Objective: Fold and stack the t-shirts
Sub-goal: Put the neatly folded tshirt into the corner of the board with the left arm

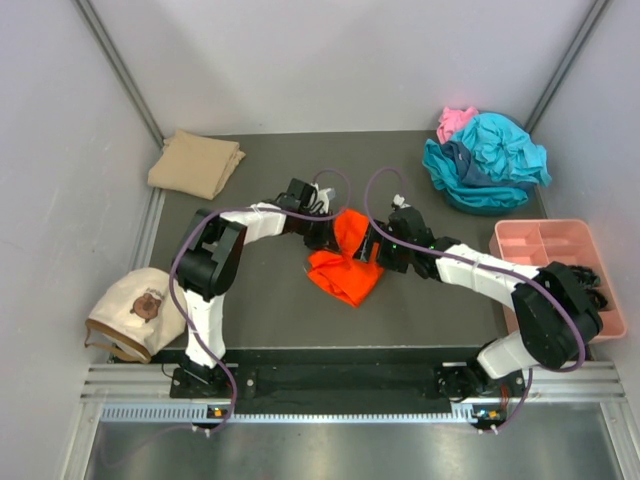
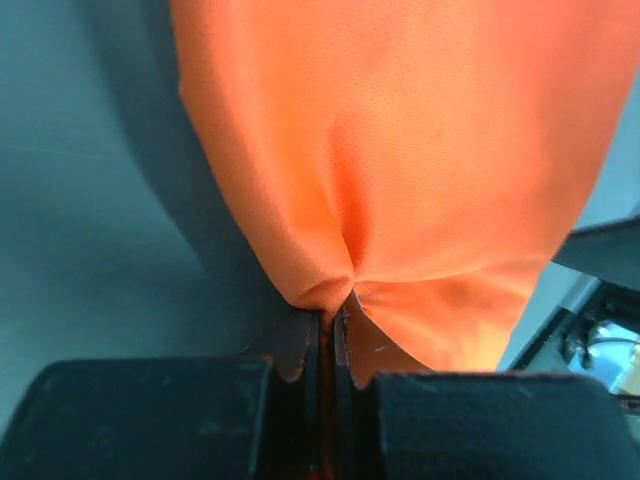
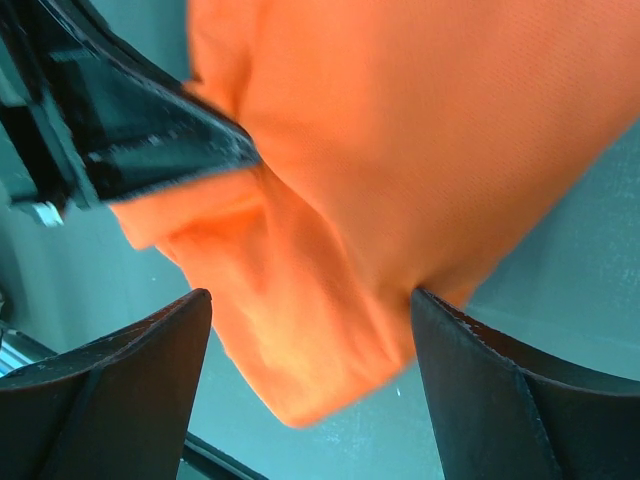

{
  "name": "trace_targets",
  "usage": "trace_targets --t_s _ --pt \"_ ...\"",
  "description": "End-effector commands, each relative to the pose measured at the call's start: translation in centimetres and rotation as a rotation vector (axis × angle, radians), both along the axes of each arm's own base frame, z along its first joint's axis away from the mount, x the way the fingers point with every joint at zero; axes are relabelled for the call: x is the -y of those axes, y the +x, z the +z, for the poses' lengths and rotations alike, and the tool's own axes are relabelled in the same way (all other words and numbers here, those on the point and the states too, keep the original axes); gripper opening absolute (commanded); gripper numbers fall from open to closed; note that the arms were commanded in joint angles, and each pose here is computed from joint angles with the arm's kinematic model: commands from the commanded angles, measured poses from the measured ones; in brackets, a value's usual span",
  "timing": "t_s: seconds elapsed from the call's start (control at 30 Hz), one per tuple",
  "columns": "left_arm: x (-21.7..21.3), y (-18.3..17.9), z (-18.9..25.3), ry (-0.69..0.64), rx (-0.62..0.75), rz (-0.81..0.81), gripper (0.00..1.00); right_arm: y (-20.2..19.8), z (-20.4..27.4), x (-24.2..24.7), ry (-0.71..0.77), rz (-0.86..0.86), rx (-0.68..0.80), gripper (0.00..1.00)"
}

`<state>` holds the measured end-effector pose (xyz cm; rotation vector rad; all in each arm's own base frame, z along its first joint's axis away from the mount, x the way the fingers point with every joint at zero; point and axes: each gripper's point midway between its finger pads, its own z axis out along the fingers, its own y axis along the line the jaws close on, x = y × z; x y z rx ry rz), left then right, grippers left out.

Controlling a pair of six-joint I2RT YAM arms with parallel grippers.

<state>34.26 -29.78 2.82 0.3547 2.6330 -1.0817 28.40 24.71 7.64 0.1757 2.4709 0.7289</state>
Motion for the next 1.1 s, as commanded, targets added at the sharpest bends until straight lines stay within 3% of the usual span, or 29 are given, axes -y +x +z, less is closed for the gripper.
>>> trace_targets --t_s 0.0,0.6,0.73,1.07 --pt "-3.6 3.5 2.5 0.173 0.118 0.085 0.00 0.2 1.6 -0.1 0.003 0.010 0.053 0.80" --pt "-8.5 10.7 8.7 0.139 0.239 0.191 0.00 0.0 0.9 0.0 -0.005 0.023 0.040 0.81" --pt "-9.7 13.8 11.0 0.142 0.303 0.219 0.00 -0.2 0.9 0.1 -0.010 0.027 0.039 0.81" --pt "-15.0 20.1 11.8 0.271 0.419 0.279 0.00 -0.3 0.2 0.5 -0.012 0.033 0.030 0.82"
